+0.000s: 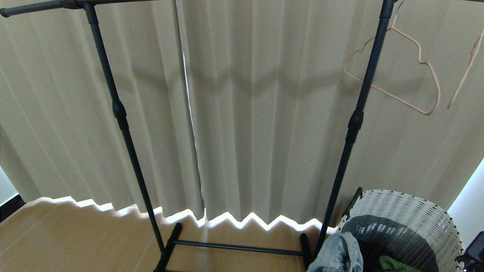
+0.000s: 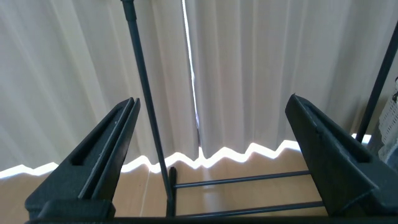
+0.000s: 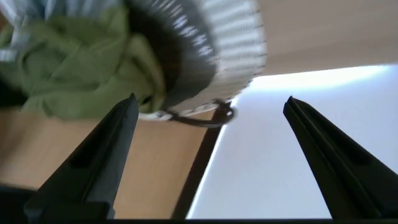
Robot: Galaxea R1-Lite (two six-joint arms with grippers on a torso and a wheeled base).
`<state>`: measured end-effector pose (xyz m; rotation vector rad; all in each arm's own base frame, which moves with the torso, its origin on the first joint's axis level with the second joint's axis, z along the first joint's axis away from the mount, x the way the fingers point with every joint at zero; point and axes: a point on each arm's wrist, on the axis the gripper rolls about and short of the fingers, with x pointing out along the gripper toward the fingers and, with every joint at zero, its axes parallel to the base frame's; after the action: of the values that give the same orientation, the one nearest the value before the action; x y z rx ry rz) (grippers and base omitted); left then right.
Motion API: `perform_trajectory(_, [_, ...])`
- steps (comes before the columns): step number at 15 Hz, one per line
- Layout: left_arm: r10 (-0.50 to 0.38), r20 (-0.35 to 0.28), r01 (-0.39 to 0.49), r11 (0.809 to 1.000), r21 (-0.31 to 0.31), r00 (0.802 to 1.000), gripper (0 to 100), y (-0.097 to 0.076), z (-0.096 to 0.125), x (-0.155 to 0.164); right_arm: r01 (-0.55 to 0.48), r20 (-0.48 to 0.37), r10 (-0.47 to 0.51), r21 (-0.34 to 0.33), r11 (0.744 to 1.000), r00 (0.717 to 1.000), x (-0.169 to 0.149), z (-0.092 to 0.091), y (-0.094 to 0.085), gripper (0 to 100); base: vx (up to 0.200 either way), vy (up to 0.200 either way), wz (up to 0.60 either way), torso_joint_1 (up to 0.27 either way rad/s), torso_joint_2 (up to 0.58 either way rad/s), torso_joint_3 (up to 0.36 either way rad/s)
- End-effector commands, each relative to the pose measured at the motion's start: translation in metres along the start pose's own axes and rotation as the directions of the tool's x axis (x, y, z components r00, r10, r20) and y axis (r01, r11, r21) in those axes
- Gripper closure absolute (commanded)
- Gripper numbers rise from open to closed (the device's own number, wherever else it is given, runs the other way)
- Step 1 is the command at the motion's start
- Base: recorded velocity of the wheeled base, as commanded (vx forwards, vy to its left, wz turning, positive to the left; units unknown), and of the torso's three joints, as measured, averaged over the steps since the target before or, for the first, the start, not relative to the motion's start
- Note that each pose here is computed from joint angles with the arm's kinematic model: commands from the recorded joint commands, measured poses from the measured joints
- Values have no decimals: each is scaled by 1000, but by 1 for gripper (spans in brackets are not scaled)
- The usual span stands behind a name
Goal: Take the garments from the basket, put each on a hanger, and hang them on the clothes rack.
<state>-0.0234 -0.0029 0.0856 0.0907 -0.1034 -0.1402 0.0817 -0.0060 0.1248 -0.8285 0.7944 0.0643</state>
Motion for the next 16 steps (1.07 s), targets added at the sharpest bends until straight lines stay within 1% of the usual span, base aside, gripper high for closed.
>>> perform_trajectory(1, [0,2,0,1000,0,1000,0,0,0,0,-140,-134,131,-57,989,982,32,5,7,0,0,0,0,0,0,0])
perform_trajectory(3, [0,2,0,1000,0,1000,0,0,0,0,-167,-161,155,-62,984,975,40,5,10,0,0,0,0,0,0,0])
perform_trajectory(4, [0,1,0,1000,0,1000,0,0,0,0,-196,-187,180,-66,978,966,52,7,11,0,0,0,0,0,0,0])
perform_trajectory(6, [-1,1,1,1000,0,1000,0,0,0,0,-248,-228,225,-74,966,947,63,3,21,0,0,0,0,0,0,0])
perform_trajectory(8, [-1,1,1,1000,0,1000,0,0,0,0,-257,-219,232,-92,962,948,74,5,27,0,0,0,0,0,0,0])
perform_trajectory(9, [-1,1,1,1000,0,1000,0,0,0,0,-245,-205,222,-92,965,953,85,10,27,0,0,0,0,0,0,0])
perform_trajectory(11, [-1,1,1,1000,1,1000,0,0,0,0,-248,-201,225,-97,964,954,97,14,30,0,0,0,0,0,0,0])
perform_trajectory(13, [0,2,0,1000,0,1000,0,0,0,0,-252,-160,229,-140,958,960,94,20,35,0,0,0,0,0,0,0])
perform_trajectory(14, [0,1,0,1000,0,1000,0,0,0,0,-253,-158,230,-142,957,960,93,20,36,0,0,0,0,0,0,0])
perform_trajectory(15, [-1,1,1,1000,0,1000,0,0,0,0,-268,-160,243,-162,950,957,95,23,39,0,0,0,0,0,0,0])
perform_trajectory(16, [-1,1,1,1000,0,1000,0,0,0,0,-280,-169,252,-168,945,953,98,24,41,0,0,0,0,0,0,0])
